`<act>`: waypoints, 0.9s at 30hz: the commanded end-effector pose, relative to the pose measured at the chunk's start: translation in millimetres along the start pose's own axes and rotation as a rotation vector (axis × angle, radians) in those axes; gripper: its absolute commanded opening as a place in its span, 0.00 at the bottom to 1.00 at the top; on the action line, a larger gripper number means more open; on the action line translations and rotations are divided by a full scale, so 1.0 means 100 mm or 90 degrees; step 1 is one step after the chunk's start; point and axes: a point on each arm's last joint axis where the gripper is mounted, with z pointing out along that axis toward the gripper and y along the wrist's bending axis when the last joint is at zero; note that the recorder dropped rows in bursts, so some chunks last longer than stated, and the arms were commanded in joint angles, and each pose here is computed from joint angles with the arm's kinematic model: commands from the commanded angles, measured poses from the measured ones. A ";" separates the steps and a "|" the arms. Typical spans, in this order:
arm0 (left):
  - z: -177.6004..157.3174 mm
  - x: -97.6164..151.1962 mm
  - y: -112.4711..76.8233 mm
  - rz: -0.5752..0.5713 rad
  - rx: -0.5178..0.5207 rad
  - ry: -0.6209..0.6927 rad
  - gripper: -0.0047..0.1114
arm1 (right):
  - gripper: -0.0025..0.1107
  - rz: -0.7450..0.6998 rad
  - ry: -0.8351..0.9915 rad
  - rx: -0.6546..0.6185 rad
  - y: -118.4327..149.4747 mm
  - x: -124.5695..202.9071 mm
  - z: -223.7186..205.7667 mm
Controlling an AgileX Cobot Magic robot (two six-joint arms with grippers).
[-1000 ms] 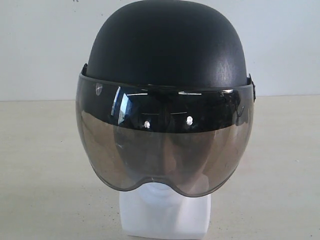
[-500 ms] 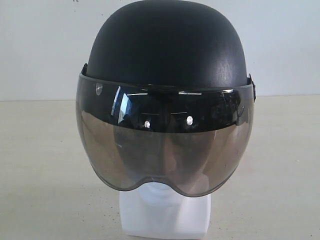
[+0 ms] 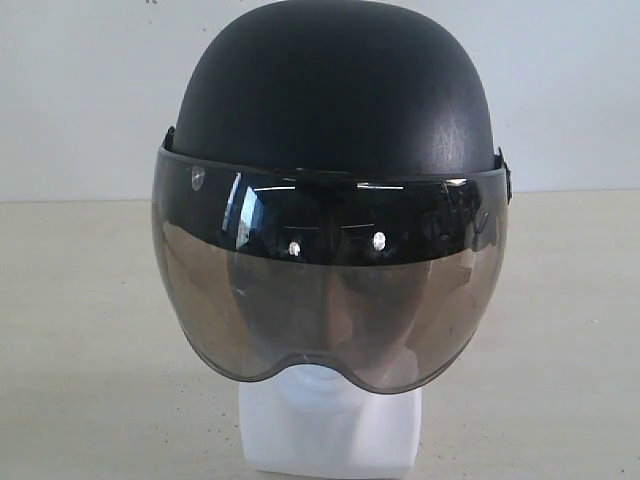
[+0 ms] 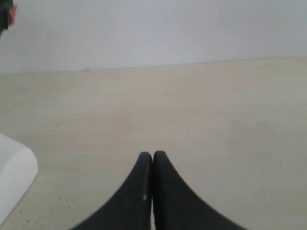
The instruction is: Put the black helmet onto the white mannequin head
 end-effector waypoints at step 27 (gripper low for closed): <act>0.00 0.01 0.00 0.003 0.002 0.000 0.08 | 0.02 -0.038 0.023 0.010 -0.01 0.05 0.00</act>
